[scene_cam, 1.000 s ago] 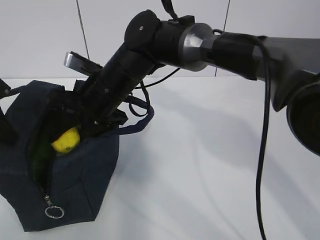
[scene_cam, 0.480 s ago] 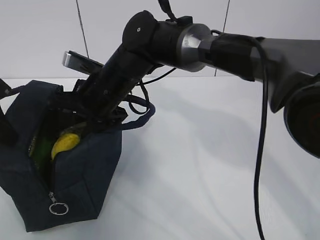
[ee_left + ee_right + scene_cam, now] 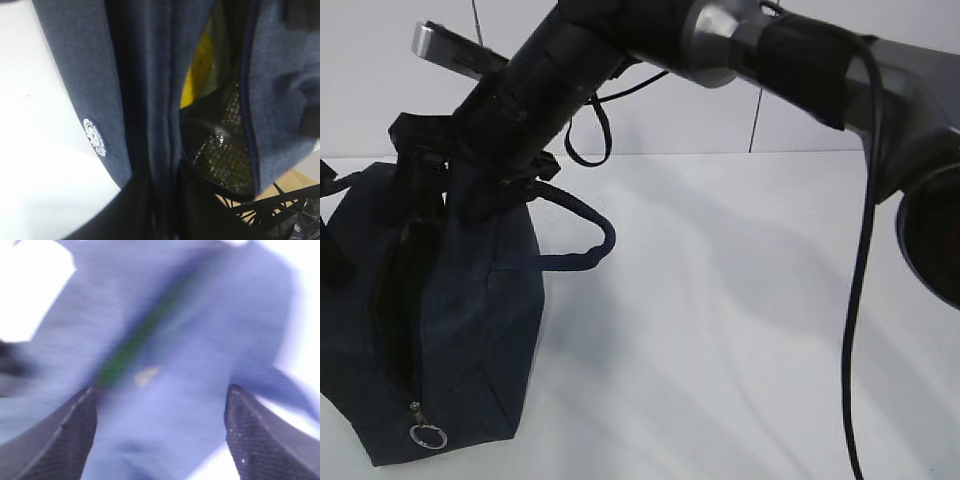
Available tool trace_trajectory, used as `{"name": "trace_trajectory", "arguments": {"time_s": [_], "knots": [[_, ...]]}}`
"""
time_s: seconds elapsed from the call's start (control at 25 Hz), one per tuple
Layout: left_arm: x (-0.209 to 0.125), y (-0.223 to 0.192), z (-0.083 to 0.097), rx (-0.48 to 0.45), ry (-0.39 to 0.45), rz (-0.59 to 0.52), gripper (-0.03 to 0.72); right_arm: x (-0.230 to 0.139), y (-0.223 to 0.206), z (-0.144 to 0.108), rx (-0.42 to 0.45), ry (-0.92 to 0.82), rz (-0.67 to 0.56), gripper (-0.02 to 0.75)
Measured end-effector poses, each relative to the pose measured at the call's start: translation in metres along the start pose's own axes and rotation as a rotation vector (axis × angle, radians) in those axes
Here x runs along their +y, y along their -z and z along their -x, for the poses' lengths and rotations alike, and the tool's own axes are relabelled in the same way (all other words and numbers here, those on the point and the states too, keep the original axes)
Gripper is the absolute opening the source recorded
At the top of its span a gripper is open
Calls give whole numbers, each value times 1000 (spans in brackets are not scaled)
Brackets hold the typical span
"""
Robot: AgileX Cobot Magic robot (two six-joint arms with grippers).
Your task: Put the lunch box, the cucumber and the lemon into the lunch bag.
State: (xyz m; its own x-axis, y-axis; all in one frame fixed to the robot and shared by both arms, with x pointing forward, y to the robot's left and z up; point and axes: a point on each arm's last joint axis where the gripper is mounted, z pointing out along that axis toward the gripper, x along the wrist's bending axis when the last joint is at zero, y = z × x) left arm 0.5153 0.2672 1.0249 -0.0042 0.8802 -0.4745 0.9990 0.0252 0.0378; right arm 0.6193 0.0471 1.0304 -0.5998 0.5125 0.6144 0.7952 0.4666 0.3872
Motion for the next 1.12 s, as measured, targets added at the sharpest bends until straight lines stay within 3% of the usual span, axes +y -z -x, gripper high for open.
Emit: {"name": "trace_trajectory", "arguments": {"time_s": [0.28,0.52,0.72,1.12], "knots": [[-10,19,10,1,-38,63,172,2,33,-2,-261,94,10,579],[-24,40,21,3,-81,136,186,2,76,-24,-377,160,69,579],[-40,58,32,3,-122,205,187,-10,106,-44,-410,174,86,579],[-97,102,56,2,-216,405,187,-68,131,-57,-425,120,-12,579]]}}
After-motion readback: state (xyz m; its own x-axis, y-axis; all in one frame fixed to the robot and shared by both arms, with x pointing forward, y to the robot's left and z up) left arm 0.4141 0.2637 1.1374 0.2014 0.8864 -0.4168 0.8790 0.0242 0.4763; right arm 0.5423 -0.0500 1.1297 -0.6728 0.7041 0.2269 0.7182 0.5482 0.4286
